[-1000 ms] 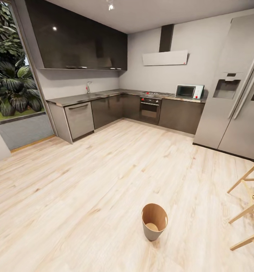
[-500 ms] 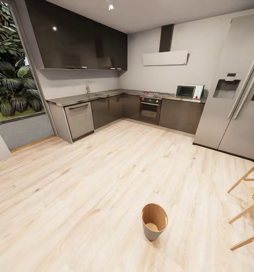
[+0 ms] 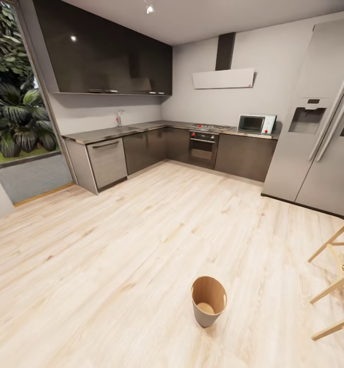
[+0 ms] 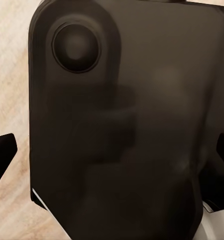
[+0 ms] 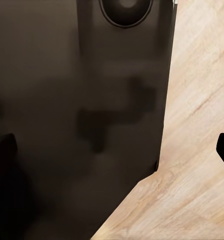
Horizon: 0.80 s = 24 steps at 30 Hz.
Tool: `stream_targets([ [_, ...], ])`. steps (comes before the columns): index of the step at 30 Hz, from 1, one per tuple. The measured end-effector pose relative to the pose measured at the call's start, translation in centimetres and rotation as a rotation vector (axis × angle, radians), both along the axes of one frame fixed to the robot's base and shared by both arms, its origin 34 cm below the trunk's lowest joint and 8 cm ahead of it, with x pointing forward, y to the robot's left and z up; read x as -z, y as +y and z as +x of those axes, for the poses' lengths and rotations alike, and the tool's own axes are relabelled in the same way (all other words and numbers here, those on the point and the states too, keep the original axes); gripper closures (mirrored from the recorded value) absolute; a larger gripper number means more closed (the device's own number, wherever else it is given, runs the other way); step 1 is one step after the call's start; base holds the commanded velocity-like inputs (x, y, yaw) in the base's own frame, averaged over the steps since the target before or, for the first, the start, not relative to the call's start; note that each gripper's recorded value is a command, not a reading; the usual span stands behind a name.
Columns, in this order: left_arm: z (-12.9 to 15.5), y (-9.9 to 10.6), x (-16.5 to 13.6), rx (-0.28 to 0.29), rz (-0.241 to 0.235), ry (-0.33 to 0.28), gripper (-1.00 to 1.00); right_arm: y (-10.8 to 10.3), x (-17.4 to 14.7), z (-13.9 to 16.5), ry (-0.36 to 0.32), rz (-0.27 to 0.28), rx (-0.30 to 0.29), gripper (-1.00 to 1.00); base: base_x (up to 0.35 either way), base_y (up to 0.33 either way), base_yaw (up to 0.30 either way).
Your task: Put the three can of soda from the living room inside the tash can in the kitchen.
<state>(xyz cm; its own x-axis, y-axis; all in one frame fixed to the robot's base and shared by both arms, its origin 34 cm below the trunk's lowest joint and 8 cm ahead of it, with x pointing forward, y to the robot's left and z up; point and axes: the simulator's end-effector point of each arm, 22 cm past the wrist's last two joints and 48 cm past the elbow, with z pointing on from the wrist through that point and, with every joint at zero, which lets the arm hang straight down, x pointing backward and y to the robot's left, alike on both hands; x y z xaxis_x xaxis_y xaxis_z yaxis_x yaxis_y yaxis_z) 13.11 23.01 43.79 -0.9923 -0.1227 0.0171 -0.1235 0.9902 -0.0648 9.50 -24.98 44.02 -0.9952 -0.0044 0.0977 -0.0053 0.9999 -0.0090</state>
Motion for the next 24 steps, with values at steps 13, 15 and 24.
stream_targets([
  [13,0.16,0.02,0.00,0.000,0.001,-0.004,-1.00,0.06,0.01,0.10,-0.001,-0.003,0.013,-1.00,0.050,-0.042,-0.148],
  [15,0.22,0.02,0.01,0.000,0.001,-0.006,-1.00,0.06,0.02,0.17,-0.003,-0.003,0.012,-1.00,0.000,0.000,-0.250],
  [24,0.52,0.02,0.01,-0.001,0.001,-0.013,-1.00,0.06,0.05,0.45,-0.010,-0.003,0.011,-1.00,0.000,0.000,-0.166],
])
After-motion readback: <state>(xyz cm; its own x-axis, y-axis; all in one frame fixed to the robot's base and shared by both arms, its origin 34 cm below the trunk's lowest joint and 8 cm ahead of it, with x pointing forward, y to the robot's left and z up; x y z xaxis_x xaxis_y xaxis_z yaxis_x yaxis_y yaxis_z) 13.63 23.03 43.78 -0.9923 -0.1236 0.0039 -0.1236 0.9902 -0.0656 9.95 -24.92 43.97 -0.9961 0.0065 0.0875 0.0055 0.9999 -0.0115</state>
